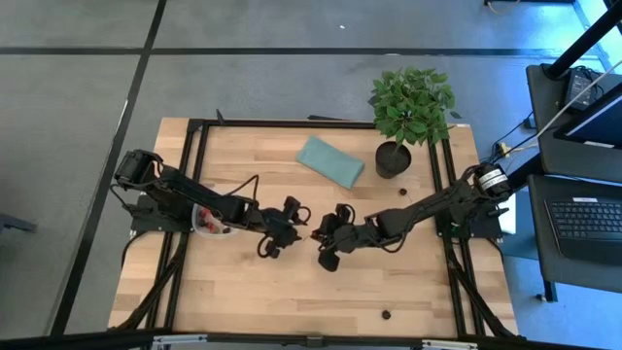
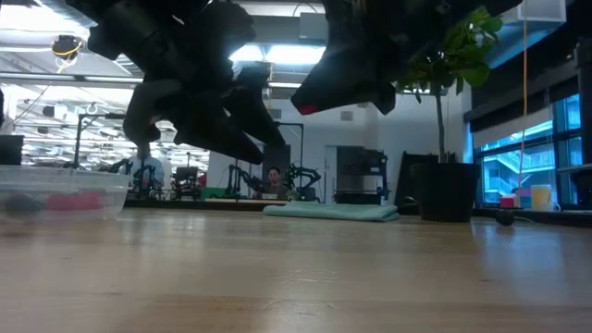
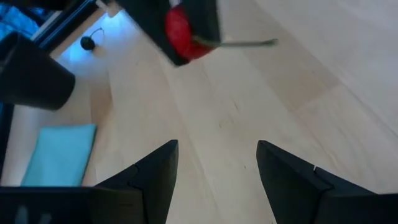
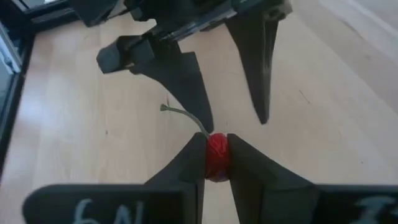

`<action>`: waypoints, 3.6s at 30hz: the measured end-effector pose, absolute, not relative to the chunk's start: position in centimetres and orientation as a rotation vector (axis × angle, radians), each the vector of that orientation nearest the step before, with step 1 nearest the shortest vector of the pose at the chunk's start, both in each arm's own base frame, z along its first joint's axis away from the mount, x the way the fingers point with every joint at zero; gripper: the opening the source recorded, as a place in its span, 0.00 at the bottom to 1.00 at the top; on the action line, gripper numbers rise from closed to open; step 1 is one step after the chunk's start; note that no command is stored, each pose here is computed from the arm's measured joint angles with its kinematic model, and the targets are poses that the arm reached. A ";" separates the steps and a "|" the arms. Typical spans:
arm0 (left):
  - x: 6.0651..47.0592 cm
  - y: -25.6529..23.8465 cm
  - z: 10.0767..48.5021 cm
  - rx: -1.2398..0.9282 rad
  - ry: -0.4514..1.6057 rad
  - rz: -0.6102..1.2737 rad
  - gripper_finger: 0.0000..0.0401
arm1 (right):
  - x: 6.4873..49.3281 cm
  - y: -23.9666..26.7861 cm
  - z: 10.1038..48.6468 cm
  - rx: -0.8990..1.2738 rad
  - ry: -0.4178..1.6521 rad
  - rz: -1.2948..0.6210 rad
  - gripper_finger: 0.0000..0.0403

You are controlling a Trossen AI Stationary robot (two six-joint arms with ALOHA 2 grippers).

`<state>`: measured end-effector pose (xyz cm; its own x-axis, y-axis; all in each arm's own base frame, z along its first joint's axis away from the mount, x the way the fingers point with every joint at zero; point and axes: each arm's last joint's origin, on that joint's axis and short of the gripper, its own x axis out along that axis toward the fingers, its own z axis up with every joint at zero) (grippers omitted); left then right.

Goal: Pick and placing Produce into tupperware
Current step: Put the red cherry into the transparent bin

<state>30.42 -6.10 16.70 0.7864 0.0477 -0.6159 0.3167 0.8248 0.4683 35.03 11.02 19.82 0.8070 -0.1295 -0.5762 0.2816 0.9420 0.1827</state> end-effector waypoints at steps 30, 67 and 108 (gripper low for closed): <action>24.2 -4.5 31.2 0.986 0.094 0.109 0.52 | 32.6 5.3 32.5 0.271 0.053 -0.089 0.14; 26.9 -2.8 30.4 1.046 0.009 0.129 0.52 | 34.6 3.6 31.6 0.362 -0.010 -0.024 0.14; 27.1 -3.5 30.2 1.064 0.003 0.114 0.20 | 34.7 3.7 31.1 0.333 0.029 -0.018 0.14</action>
<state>27.08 -3.47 30.16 0.9940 0.0952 0.0530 -0.0924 0.4797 0.8725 34.68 3.70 31.08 0.9994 -0.0133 -0.0313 0.0228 0.9450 0.3263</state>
